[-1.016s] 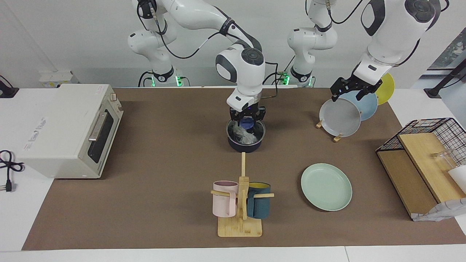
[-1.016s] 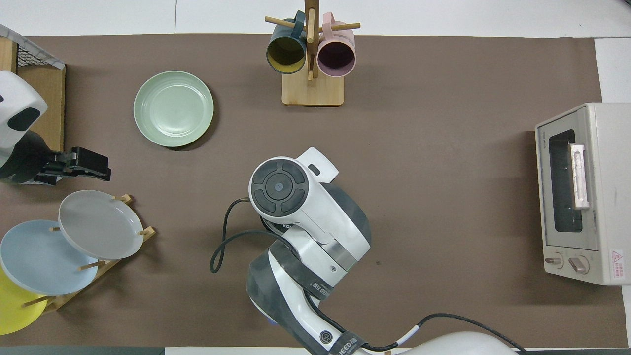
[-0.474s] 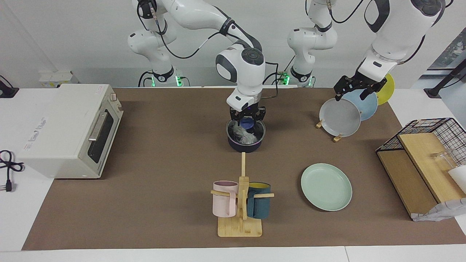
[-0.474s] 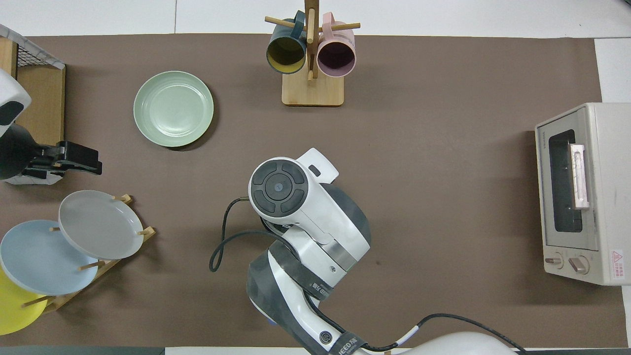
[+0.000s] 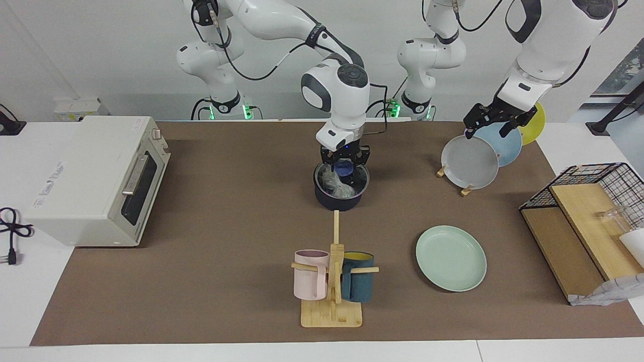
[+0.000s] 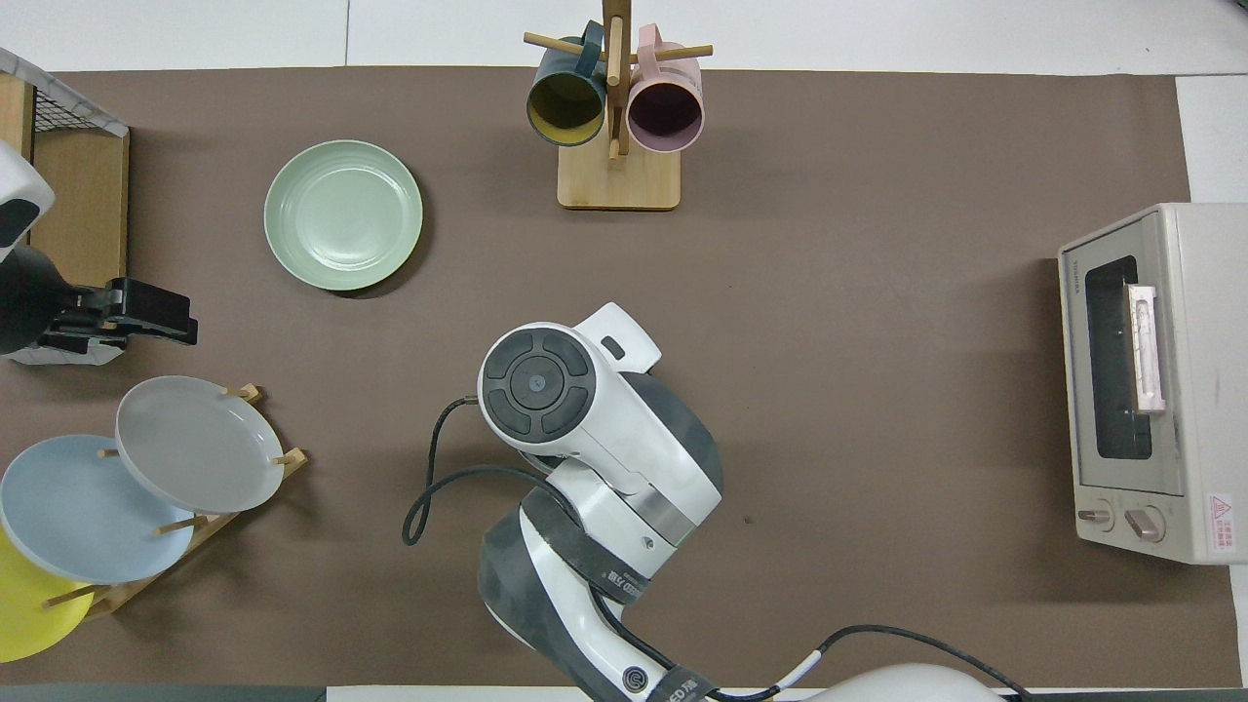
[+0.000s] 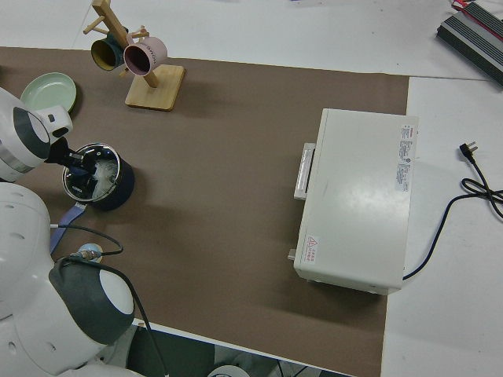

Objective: Transfer vermicelli from plate to pot
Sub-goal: 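Lower the glass lid onto the black pot with the right gripper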

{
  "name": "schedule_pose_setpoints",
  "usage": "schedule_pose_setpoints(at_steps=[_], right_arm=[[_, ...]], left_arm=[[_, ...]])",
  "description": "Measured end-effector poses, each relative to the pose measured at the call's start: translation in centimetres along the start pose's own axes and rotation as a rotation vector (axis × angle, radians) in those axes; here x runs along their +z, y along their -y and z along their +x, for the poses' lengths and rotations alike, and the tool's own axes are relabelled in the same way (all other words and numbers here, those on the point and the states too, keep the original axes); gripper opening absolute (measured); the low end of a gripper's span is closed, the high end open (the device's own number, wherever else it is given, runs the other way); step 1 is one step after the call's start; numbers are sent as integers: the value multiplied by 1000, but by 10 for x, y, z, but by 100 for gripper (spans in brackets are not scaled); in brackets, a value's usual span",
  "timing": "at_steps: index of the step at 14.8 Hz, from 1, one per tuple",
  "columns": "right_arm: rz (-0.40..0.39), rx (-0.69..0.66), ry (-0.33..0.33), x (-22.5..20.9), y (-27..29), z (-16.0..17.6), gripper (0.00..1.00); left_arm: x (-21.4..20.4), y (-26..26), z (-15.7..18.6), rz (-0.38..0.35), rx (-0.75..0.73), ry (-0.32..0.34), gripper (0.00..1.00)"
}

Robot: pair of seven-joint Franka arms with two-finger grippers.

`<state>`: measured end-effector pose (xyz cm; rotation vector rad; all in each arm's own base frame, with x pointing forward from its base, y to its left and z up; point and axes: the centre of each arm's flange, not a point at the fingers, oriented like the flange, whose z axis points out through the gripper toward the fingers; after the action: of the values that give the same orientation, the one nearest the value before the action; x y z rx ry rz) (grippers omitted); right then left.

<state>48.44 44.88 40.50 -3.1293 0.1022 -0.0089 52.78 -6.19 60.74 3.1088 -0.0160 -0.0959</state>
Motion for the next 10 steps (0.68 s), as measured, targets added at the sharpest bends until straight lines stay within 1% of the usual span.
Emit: schedule_pose_setpoints(at_steps=[6,10], right_arm=[[-2,0,1,0,0,0,66],[-22,3,19,4,-4,0,66]], left_arm=[[-1,-5,1,0,8,-13,100],[-1,-6,1,0,10,-14,100]])
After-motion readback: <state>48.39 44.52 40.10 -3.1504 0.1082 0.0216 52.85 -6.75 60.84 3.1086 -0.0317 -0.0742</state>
